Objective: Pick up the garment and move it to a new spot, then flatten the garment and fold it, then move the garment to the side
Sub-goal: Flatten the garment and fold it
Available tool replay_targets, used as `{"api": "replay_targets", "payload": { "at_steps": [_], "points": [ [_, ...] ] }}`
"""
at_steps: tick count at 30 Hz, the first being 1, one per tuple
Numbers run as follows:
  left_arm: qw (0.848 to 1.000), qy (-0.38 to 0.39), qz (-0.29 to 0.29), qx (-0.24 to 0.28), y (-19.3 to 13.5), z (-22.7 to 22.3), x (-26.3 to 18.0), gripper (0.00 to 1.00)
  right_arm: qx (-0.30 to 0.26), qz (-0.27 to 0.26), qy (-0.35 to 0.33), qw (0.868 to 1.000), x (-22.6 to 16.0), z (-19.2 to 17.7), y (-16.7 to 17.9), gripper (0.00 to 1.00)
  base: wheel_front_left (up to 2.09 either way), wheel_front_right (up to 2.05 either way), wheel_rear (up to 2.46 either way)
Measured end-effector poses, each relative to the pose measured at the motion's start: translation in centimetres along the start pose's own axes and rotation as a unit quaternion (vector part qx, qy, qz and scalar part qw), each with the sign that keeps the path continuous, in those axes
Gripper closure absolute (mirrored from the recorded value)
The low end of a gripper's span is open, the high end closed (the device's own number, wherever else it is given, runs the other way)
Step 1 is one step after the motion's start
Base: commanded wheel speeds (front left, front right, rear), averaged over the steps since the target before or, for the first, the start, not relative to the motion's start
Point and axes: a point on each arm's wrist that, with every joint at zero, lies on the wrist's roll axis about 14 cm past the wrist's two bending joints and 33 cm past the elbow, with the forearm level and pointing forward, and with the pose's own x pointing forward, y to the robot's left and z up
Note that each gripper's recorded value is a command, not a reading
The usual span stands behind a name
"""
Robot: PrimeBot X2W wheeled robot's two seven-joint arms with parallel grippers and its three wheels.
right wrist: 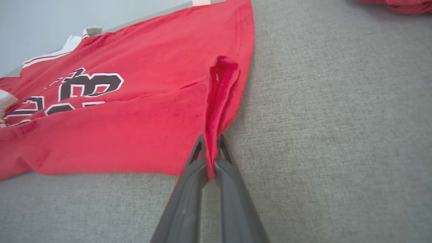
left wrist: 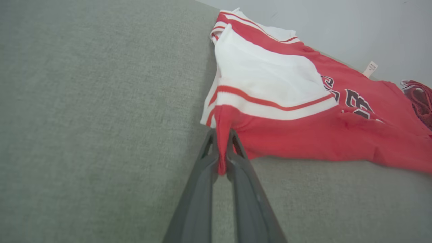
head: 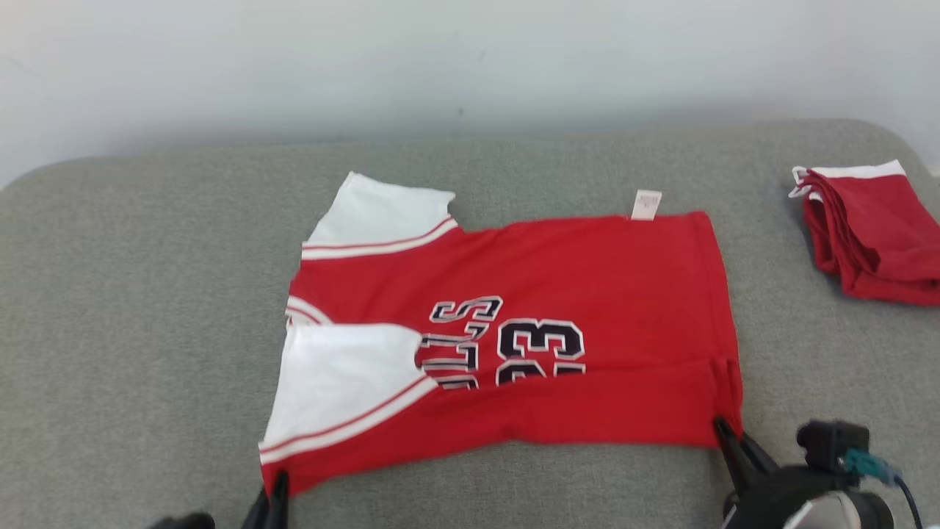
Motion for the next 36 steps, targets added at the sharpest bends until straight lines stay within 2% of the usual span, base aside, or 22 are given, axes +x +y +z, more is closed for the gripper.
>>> {"api": "replay_targets", "payload": {
  "at_steps": [7,12,13,14,18,25,28,36],
  "points": [
    [0.999,-0.005,0.027,-0.019,0.6,-0.9,-4.2,1.0,0.005,0.009,0.018,1.0,-2.9,-2.0,0.2,1.0,0.0,0.0,0.0],
    [0.999,-0.005,0.033,-0.031,0.4,-1.3,-5.6,1.0,0.011,0.006,0.018,1.0,-4.4,-2.1,0.0,1.0,0.0,0.0,0.0],
    [0.999,-0.002,0.032,-0.03,0.3,-1.5,-5.7,0.69,0.015,0.003,0.017,1.0,-4.5,-2.1,-0.2,0.7,0.0,0.0,0.0],
    [0.999,0.0,0.029,-0.022,0.1,-1.6,-5.6,0.0,0.016,0.002,0.014,1.0,-4.7,-2.1,-0.2,0.0,0.0,0.0,0.0],
    [1.0,-0.014,0.02,-0.012,-0.4,-0.6,-5.3,0.0,0.016,0.001,-0.015,1.0,-4.7,-0.8,0.2,0.0,0.0,0.0,0.0],
    [0.994,-0.104,0.009,0.014,-0.9,5.2,-3.9,0.0,0.003,0.001,-0.112,0.994,-4.7,3.9,0.7,0.0,0.0,0.0,0.0],
    [0.987,-0.154,0.005,0.04,-1.2,8.6,-3.3,0.0,-0.018,0.01,-0.165,0.986,-4.8,6.7,1.6,0.0,0.0,0.0,0.0],
    [0.975,-0.2,0.013,0.097,-0.7,11.9,-3.0,0.0,-0.055,0.018,-0.249,0.967,-5.9,10.8,3.1,0.0,0.0,0.0,0.0]
  ]
}}
